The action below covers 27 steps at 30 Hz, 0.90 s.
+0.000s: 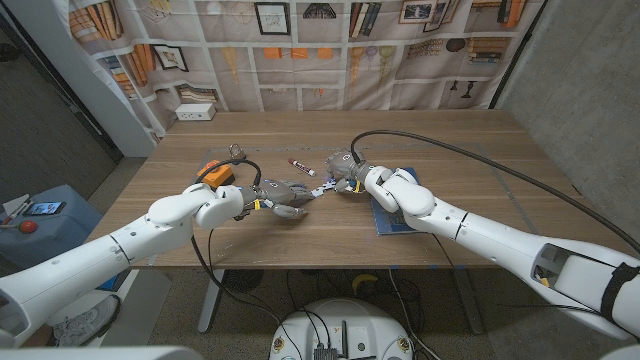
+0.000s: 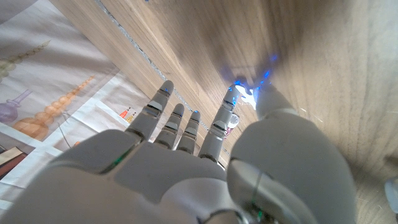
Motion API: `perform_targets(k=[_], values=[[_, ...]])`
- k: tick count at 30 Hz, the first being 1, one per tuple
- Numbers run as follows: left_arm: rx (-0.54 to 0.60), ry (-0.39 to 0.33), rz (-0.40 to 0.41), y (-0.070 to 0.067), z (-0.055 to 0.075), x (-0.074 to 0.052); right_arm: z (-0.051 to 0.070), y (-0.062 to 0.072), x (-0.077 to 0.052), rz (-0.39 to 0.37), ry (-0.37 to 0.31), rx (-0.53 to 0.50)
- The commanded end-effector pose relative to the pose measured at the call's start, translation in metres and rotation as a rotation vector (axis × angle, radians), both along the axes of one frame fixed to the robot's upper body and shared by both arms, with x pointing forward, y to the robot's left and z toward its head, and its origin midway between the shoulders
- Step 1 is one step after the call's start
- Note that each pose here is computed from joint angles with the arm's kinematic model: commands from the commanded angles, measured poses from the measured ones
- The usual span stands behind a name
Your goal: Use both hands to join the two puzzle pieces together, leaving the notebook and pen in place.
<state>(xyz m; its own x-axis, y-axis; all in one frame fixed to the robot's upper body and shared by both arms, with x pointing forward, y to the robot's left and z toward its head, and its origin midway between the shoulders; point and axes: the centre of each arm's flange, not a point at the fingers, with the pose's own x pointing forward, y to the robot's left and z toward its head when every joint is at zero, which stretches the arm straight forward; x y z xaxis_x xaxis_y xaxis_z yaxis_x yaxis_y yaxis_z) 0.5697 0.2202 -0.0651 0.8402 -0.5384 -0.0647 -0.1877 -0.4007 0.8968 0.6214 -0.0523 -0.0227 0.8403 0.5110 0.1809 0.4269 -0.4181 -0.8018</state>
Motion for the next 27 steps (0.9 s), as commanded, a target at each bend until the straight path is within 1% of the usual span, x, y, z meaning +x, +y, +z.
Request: perform_targets(k=[1,10,27], values=[[0.0,0.003,0.004,-0.0001,0.0008,0.0016,0.0038,-0.0014,-0.0025,0.016,0.001,0.021],[0.001,0.007,0.006,-0.0005,0.0003,0.0017,0.0067,-0.0027,-0.0035,0.028,0.011,0.04],[0.003,0.01,0.012,-0.001,0.0001,0.0008,0.0044,-0.0019,-0.0046,0.024,0.018,0.034]])
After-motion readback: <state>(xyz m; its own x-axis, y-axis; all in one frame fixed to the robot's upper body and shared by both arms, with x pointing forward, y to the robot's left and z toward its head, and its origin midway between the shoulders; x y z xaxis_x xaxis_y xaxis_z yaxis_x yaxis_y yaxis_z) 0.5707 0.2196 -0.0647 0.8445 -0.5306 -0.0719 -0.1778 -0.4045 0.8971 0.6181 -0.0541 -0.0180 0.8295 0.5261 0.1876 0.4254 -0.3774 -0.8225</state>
